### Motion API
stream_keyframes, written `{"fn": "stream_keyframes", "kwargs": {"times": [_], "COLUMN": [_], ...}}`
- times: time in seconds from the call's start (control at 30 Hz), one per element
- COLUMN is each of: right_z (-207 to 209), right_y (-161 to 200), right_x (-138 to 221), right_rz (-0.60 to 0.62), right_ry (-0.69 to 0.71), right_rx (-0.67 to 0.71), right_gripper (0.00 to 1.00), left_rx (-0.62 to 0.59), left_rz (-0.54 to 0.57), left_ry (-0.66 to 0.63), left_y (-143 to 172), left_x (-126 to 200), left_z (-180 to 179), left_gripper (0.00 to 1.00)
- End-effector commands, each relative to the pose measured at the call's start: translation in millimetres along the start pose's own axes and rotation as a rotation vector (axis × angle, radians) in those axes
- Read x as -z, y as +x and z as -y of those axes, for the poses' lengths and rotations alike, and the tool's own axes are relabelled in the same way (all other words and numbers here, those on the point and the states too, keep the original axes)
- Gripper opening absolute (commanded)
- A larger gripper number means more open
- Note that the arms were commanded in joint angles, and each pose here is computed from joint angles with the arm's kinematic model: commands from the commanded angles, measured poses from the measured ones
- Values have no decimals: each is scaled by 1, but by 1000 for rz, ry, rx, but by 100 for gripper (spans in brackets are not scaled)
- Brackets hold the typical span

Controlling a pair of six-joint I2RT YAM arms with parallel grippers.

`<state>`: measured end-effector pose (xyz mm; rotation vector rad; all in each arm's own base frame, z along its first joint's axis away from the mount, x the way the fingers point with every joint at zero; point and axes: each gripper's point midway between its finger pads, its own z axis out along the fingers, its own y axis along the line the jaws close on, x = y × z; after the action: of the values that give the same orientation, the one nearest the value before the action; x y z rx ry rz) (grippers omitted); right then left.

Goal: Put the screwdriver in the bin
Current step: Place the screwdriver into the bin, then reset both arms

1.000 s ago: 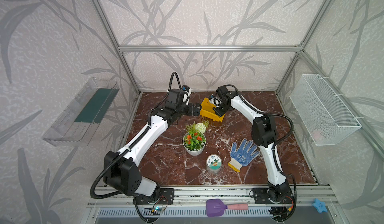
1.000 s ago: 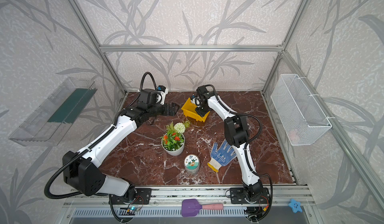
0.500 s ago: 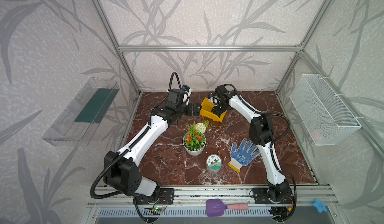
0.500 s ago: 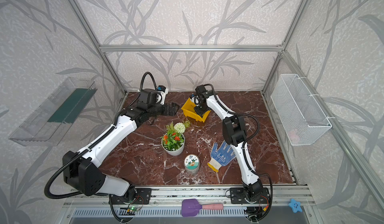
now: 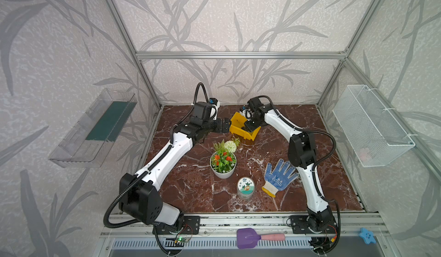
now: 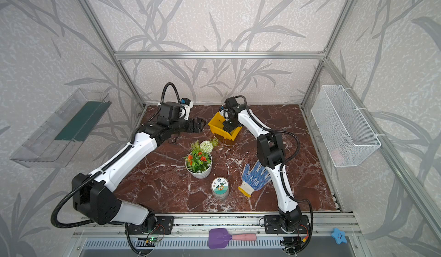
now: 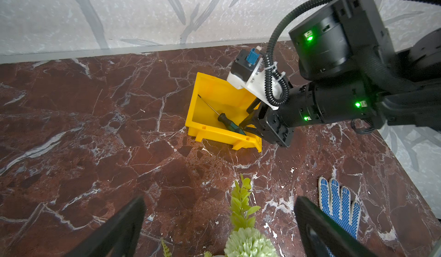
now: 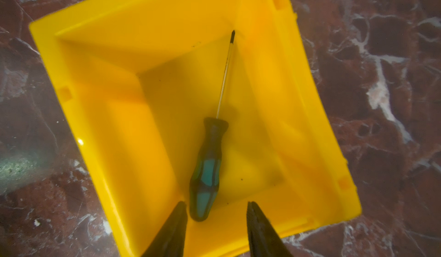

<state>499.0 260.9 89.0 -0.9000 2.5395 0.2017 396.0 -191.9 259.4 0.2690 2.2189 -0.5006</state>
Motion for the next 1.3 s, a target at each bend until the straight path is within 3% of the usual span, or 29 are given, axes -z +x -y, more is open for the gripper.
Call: {"fn": "stream_keyframes", "kwargs": {"times": [0.0, 0.1, 0.2, 0.4, 0.6, 0.7, 0.77, 0.9, 1.1, 1.27], "right_z": [10, 17, 27, 60, 110, 131, 142, 153, 149, 150], "right_y": [-36, -44, -49, -38, 10, 45, 69, 114, 162, 205], "right_x": [54, 80, 109, 173, 223, 232, 233, 222, 192, 179], "right_rz": [174, 260, 355, 553, 760, 841, 881, 837, 720, 647], "right_ry": [78, 111, 135, 186, 268, 301, 366, 501, 576, 683], "right_rx": [-21, -62, -120, -299, -544, -661, -711, -764, -776, -831], "right_gripper": [45, 48, 62, 79, 90, 100, 100, 100, 99, 99], "left_rx": [-7, -10, -32, -86, -62, 3, 78, 202, 262, 312], "left_rz": [38, 44, 44, 106, 234, 279, 299, 354, 396, 402], "left_ry": [-13, -25, -53, -145, -284, -372, -436, -637, -936, -1010], "left_y": [-11, -12, -11, -18, -28, -30, -26, -4, 37, 71], "left_x": [9, 12, 16, 34, 58, 70, 79, 102, 133, 120], "left_z": [-2, -4, -8, -24, -57, -87, -113, -169, -229, -250], "left_gripper": [99, 99, 99, 99, 99, 99, 99, 99, 99, 99]}}
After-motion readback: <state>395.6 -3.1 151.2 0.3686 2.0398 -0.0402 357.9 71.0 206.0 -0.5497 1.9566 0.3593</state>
